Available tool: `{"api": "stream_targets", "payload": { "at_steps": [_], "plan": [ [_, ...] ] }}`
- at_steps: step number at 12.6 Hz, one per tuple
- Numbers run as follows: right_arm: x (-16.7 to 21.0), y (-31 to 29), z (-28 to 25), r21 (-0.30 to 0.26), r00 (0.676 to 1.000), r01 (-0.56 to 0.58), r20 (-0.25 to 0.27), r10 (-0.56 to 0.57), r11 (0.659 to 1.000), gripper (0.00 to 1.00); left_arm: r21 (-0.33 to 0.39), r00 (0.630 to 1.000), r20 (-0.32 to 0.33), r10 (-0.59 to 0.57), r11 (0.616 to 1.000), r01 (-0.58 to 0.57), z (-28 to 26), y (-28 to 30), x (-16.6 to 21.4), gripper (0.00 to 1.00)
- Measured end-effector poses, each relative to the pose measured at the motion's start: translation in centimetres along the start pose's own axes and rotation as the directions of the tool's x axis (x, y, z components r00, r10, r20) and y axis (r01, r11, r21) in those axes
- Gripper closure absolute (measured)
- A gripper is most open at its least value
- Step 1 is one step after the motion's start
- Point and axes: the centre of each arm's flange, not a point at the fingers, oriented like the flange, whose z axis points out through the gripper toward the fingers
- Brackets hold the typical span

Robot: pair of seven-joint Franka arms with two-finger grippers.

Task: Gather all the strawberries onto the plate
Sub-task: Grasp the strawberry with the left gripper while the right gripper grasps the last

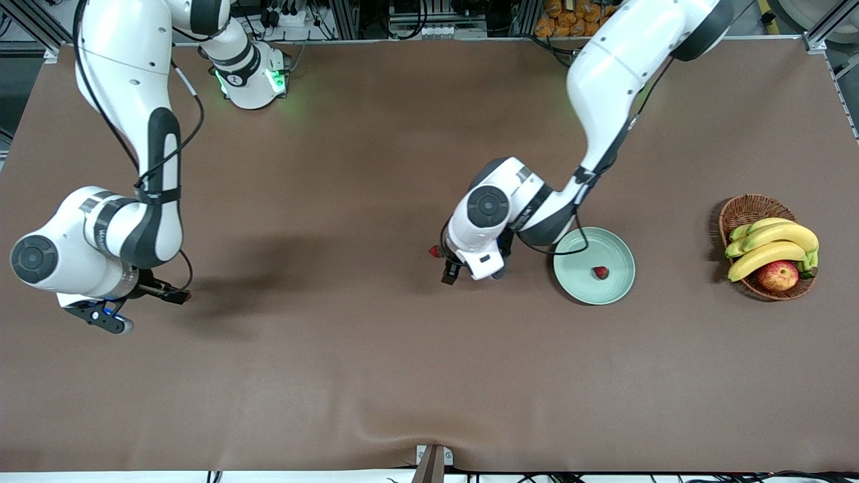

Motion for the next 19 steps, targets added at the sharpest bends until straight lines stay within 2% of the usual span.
{"api": "stream_targets", "payload": {
  "at_steps": [3, 6, 10, 13, 15, 16, 19],
  "plan": [
    [0.5, 1.1, 1.6, 0.017, 1.000, -0.002, -0.024, 0.002, 1.000, 0.00, -0.003, 0.998, -0.018, -0.064, 0.998, 0.064, 1.2, -1.4, -2.8, 0.00],
    [1.5, 2.4, 5.0, 0.042, 0.998, -0.027, -0.050, 0.029, 0.999, 0.00, 0.006, 0.996, -0.026, -0.083, 0.996, 0.084, 2.0, -1.4, -2.5, 0.00],
    [2.0, 4.9, 8.3, 0.083, 0.997, -0.073, -0.011, 0.075, 0.994, 0.00, 0.029, 0.996, -0.035, -0.086, 0.996, 0.087, 3.8, -1.8, -2.2, 0.03],
    [1.9, 4.1, 8.4, 0.093, 0.998, -0.064, -0.008, 0.065, 0.994, 0.00, 0.023, 0.996, -0.028, -0.083, 0.996, 0.084, 4.2, -1.8, -2.4, 0.07],
    [1.8, 3.5, 8.6, 0.100, 0.998, -0.060, -0.002, 0.061, 0.993, 0.00, 0.015, 0.996, -0.021, -0.084, 0.996, 0.084, 4.4, -1.7, -2.5, 0.24],
    [1.7, 3.3, 8.7, 0.102, 0.998, -0.060, 0.001, 0.060, 0.993, 0.00, 0.012, 0.996, -0.018, -0.085, 0.996, 0.085, 4.6, -1.7, -2.5, 0.26],
    [1.6, 3.0, 8.8, 0.106, 0.998, -0.058, 0.007, 0.058, 0.993, 0.00, -0.016, 0.996, -0.002, -0.089, 0.996, 0.089, 4.4, -1.2, -2.3, 0.62]
  ]
}}
